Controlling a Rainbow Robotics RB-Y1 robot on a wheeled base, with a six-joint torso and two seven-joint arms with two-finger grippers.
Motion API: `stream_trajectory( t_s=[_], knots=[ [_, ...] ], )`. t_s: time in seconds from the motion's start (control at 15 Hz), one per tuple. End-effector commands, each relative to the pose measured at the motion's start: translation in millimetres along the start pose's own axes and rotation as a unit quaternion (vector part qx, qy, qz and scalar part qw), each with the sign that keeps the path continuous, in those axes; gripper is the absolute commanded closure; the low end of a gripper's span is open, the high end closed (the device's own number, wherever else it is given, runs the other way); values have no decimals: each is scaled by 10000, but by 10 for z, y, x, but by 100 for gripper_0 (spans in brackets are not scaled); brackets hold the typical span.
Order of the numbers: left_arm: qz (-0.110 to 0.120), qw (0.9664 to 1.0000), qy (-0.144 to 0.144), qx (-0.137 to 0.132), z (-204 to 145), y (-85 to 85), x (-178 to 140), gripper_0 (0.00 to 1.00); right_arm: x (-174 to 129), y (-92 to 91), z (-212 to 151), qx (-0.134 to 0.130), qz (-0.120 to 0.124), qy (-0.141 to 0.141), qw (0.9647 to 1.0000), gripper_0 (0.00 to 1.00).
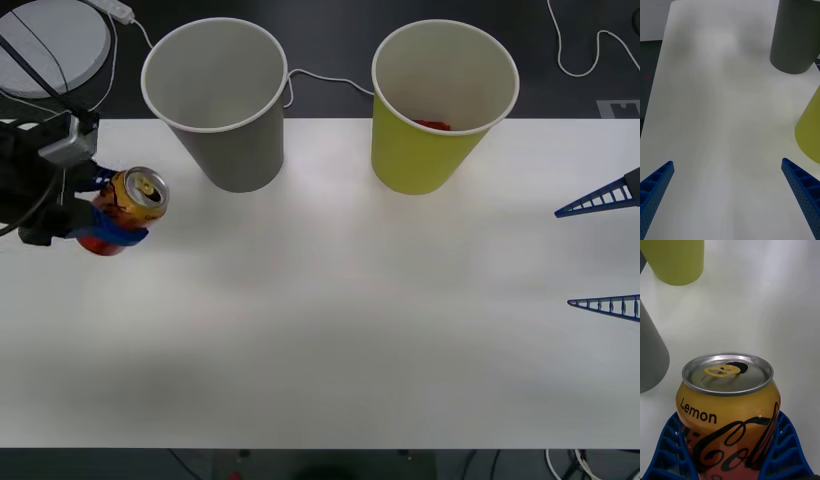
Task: Put the can into the green bin and the plastic bottle into the gray bin
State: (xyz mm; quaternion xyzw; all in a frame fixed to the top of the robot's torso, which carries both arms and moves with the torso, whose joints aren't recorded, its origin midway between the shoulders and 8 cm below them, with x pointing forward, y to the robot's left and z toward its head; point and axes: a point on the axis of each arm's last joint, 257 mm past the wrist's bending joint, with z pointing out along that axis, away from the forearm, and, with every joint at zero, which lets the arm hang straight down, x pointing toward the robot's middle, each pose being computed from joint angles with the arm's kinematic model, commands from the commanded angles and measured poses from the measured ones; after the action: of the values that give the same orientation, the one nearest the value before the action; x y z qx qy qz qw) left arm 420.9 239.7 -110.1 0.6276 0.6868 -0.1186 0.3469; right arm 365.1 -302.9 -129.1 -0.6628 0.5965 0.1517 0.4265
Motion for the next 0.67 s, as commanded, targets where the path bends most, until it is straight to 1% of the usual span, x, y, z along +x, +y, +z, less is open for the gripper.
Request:
stream_trajectory(
  t_s=[0.07, 0.13, 0.2, 0.33, 0.4, 0.53, 0.67],
  knots=[
    [-16, 9999, 151, 6, -156, 17, -292, 99, 0, 0, 0, 0, 0, 0, 10000, 0],
    [1, 9997, 238, -13, -183, 11, -399, 99, 0, 0, 0, 0, 0, 0, 10000, 0],
    [19, 9993, 382, -9, -212, -12, -515, 99, 0, 0, 0, 0, 0, 0, 10000, 0],
    [-42, 9986, 529, 71, -233, -34, -791, 99, 0, 0, 0, 0, 0, 0, 10000, 0],
    [-63, 9983, 569, 102, -219, -21, -911, 99, 0, 0, 0, 0, 0, 0, 10000, 0],
    [-175, 9977, 632, 153, -192, 42, -1143, 99, 0, 0, 0, 0, 0, 0, 10000, 0],
    [-235, 9966, 769, 181, -144, 117, -1404, 99, 0, 0, 0, 0, 0, 0, 10000, 0]
  ],
)
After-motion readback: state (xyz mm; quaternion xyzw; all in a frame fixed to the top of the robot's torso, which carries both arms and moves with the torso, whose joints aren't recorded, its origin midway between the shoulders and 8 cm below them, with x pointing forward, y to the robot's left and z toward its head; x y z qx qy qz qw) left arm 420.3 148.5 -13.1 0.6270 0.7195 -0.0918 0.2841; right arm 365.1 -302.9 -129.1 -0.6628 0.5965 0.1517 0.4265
